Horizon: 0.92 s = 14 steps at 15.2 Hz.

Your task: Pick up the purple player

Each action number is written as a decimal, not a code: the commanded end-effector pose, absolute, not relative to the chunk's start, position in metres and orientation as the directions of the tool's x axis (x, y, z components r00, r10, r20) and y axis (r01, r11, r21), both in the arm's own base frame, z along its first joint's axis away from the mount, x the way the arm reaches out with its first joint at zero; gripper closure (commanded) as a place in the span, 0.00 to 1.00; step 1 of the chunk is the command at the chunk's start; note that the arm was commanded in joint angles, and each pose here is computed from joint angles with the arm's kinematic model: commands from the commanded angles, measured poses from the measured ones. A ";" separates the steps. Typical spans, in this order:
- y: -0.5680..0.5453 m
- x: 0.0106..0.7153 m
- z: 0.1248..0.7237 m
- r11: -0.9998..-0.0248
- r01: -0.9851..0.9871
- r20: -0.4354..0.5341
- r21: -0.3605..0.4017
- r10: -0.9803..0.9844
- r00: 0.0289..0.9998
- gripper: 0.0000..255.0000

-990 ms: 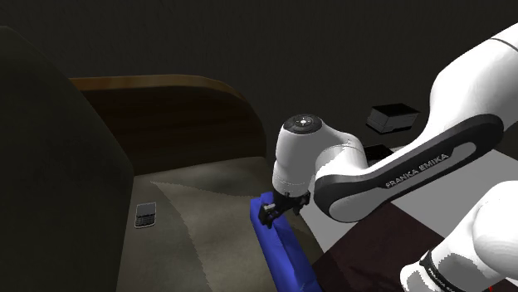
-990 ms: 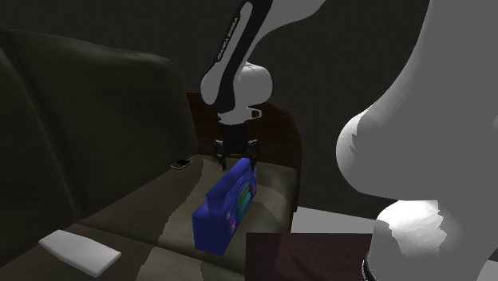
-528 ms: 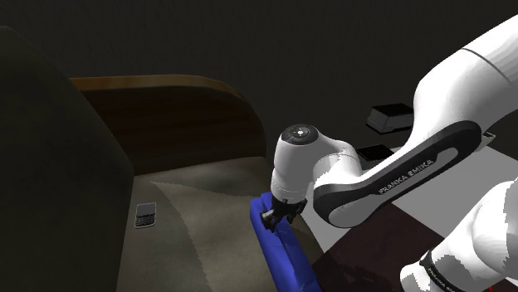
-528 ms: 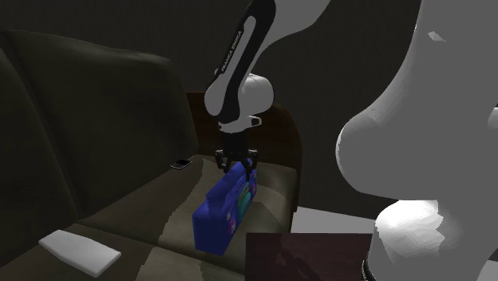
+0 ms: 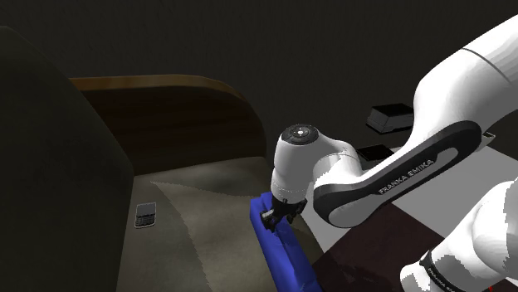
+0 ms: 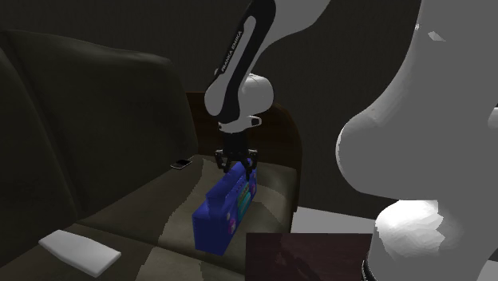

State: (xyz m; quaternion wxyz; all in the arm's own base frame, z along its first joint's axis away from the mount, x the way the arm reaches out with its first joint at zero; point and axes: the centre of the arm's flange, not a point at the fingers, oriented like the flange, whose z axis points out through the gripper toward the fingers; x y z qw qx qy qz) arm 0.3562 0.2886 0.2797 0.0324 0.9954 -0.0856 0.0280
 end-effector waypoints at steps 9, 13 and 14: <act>0.289 0.355 0.327 -0.983 -0.171 0.060 0.061 -0.167 0.984 1.00; 0.289 0.355 0.348 -0.983 -0.171 0.060 0.061 -0.167 0.984 1.00; 0.289 0.355 0.353 -0.983 -0.171 0.060 0.061 -0.167 0.984 1.00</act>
